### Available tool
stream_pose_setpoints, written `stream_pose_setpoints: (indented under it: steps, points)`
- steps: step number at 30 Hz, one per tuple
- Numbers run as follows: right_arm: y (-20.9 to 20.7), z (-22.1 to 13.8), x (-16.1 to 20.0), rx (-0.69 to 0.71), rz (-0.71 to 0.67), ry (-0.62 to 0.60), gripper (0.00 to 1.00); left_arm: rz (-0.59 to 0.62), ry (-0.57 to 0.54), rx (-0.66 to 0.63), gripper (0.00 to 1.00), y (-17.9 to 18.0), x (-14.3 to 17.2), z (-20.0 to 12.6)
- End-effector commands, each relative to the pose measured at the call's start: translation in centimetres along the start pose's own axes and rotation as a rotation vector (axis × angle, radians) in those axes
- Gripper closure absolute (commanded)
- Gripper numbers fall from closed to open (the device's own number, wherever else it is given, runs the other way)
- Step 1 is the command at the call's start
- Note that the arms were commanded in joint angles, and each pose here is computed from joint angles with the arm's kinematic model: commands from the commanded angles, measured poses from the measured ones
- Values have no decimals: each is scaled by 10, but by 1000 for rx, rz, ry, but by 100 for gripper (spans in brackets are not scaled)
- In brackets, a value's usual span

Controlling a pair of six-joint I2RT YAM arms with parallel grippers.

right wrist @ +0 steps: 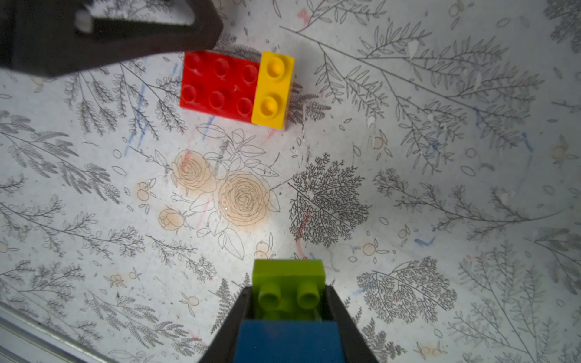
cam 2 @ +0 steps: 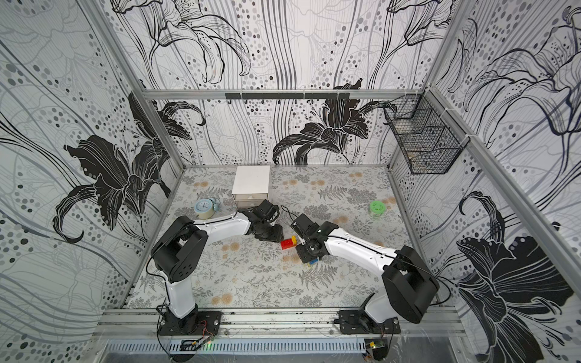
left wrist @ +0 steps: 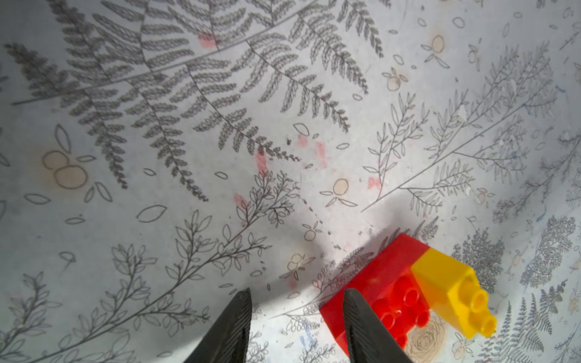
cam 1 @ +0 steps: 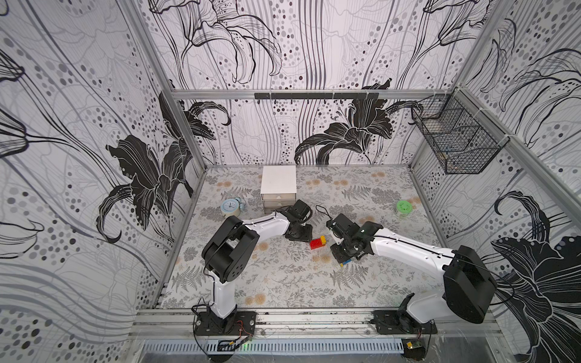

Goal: Assemble the number 5 with lego
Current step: Adjust the lego brick at the center of the board.

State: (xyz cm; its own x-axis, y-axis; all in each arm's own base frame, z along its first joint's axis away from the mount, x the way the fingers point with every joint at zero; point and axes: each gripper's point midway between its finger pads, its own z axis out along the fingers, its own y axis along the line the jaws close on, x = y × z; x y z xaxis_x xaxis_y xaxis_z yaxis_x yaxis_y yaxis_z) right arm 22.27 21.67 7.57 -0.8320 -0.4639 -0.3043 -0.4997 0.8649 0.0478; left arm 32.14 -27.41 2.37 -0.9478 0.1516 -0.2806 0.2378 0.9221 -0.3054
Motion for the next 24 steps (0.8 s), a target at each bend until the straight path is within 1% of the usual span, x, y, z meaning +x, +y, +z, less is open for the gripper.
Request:
stream_pose_setpoints:
  steps: [1,7,13,19,24]
  points:
    - [1,0,-1,-19,28,-4,74,5,49,-6,49,1,24,1]
    - [-2,4,-5,-33,72,-2,74,47,90,24,50,-20,43,0]
    - [-6,12,-13,-41,121,12,74,102,115,68,50,-49,56,0]
    - [-10,16,-24,-43,139,23,75,147,128,89,50,-70,59,4]
    - [-15,14,-31,-41,145,18,75,125,84,88,50,-75,46,8]
